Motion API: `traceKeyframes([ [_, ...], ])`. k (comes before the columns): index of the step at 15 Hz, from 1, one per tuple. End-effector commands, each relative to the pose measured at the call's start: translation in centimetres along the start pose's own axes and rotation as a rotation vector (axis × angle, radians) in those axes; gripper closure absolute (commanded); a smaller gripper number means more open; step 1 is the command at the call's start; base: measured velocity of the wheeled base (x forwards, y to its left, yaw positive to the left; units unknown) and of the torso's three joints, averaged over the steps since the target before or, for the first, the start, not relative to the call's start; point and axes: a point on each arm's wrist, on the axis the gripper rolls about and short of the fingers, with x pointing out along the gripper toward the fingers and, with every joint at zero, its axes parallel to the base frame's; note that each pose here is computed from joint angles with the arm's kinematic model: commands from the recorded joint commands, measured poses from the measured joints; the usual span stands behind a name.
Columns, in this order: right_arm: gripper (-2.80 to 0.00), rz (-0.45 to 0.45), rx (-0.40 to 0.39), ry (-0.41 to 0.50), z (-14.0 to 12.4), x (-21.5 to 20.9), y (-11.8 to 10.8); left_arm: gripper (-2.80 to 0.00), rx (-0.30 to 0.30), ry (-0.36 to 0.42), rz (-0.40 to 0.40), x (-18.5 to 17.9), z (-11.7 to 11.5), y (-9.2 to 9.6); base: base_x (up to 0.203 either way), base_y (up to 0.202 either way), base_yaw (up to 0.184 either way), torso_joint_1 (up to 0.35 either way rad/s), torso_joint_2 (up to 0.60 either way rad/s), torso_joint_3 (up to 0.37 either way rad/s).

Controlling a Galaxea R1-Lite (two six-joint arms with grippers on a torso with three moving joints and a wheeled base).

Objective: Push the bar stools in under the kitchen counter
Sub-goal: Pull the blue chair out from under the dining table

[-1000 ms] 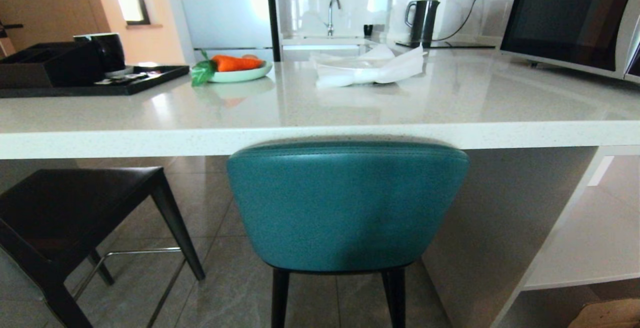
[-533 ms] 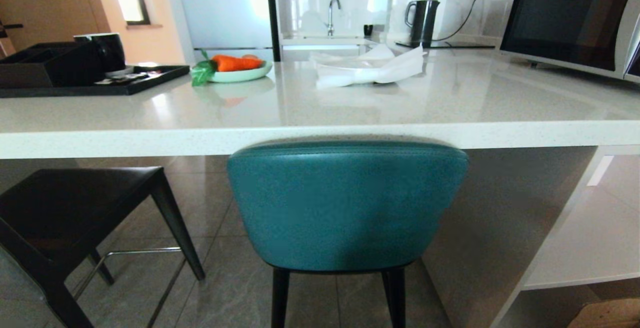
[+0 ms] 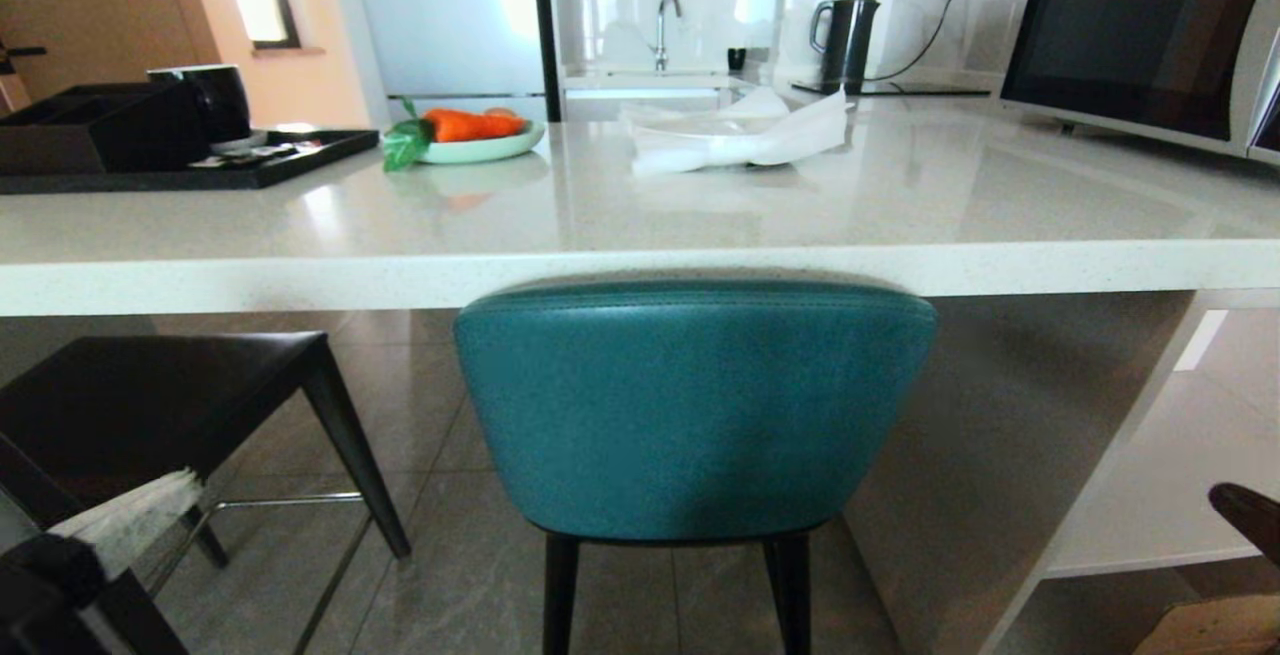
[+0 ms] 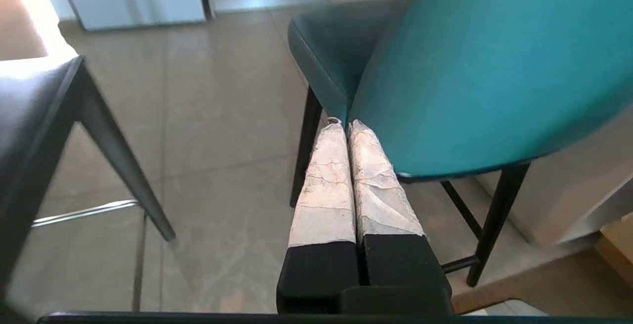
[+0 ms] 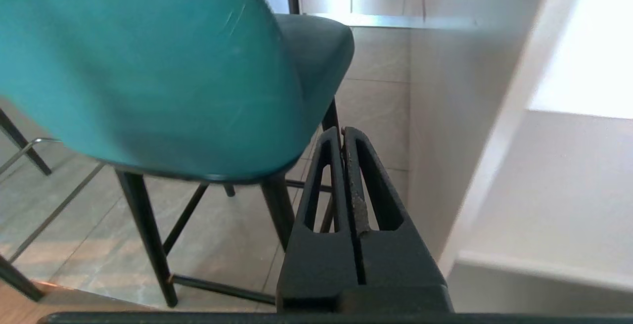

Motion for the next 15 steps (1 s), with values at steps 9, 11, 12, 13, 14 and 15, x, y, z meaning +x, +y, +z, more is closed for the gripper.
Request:
traceKeyframes([
  [9, 0.00, 0.164, 0.009, 0.140, -3.4, 6.6, 0.6, 0.00, -0.021, 0.109, -0.028, 8.1, -3.3, -3.0, 0.000, 0.000, 0.000, 0.000, 0.00, 0.000],
  [11, 0.00, 0.162, 0.010, 0.142, -4.2, 7.4, 0.5, 0.00, -0.025, 0.118, -0.004, 9.5, -4.9, -3.8, 0.000, 0.000, 0.000, 0.000, 0.00, 0.000],
  [12, 0.00, 0.163, 0.011, 0.148, -4.3, 7.7, 0.5, 0.00, -0.027, 0.108, 0.004, 10.1, -5.6, -4.0, 0.000, 0.000, 0.000, 0.000, 0.00, 0.000],
  [13, 0.00, 0.165, 0.015, 0.165, -4.5, 8.1, 0.5, 0.00, -0.030, 0.102, 0.013, 10.6, -6.3, -4.1, 0.000, 0.000, 0.000, 0.000, 0.00, 0.000],
  [14, 0.00, 0.165, 0.019, 0.178, -4.7, 8.6, 0.5, 0.00, -0.033, 0.108, 0.026, 11.0, -7.0, -4.0, 0.000, 0.000, 0.000, 0.000, 0.00, 0.000],
  [15, 0.00, 0.164, 0.021, 0.187, -4.7, 9.2, 0.5, 0.00, -0.034, 0.131, 0.046, 11.4, -7.8, -3.7, 0.000, 0.000, 0.000, 0.000, 0.00, 0.000],
])
